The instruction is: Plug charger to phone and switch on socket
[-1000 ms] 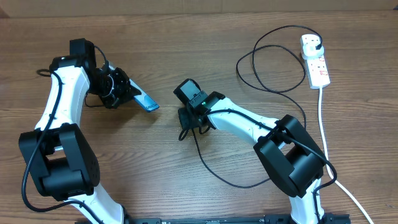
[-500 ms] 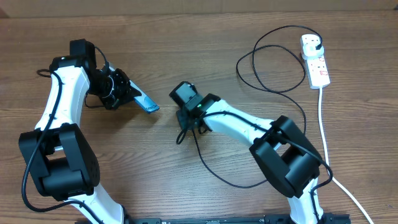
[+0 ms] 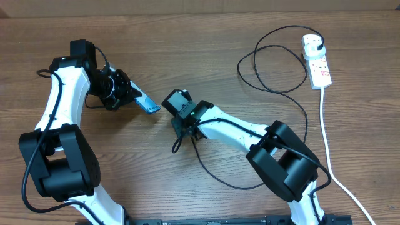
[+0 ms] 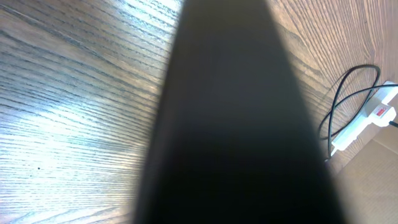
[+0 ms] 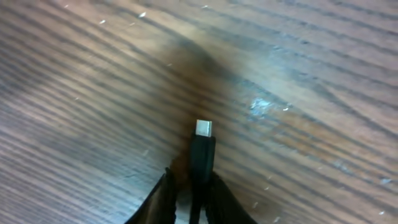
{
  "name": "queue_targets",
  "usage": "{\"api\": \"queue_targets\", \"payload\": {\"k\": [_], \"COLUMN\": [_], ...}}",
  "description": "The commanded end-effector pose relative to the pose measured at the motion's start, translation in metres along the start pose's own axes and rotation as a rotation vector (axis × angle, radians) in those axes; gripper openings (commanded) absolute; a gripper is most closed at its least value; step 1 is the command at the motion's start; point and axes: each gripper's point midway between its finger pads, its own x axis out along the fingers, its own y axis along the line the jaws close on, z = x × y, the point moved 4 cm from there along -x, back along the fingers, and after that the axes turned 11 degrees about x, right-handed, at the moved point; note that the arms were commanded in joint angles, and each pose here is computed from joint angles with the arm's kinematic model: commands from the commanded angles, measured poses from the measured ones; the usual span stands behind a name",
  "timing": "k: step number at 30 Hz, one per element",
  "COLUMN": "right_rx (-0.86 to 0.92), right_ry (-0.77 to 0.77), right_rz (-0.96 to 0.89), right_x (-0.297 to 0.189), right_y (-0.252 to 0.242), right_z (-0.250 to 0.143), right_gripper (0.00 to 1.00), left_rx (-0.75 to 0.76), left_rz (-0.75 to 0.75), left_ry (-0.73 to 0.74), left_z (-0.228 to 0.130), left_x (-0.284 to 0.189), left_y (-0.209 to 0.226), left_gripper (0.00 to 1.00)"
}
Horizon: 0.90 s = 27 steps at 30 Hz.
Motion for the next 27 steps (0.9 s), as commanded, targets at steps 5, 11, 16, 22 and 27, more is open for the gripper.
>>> {"api": "queue_targets", "payload": {"k": [5,11,16,22,27], "right_rx": [0.079,0.126,0.157,0.183,0.114], "right_ry": [0.096,0.152,0.132,0.131,0.176], "right_rz": [0.047,0.154,0.288,0.557,0.799], "right_x": [0.008,-0.014,-0.057,-0.140,-0.210], "right_y": [-0.015,-0.013,-0.010,-0.010,-0.019], "right_z": [0.006,0.018,0.037,0.050,0.038], "right_gripper": [0.04,0.04,0.04,0.04,0.04], "left_rx": [0.025,0.159,0.296,0.513,0.528], "left_rz": [-0.020,-0.176,-0.338,-0.730,-0.838], "left_ry": [-0.007,0.018,0.036,0.027,0.025], "left_z": [0.001,-0.003,-0.010,-0.025,-0.029], "left_x": [-0.005,-0.007,-0.012,-0.038,-0.048], "left_y": [-0.003,-0.024,-0.043,-0.084,-0.094], "left_gripper": [0.04,0.04,0.04,0.04,0.04]}}
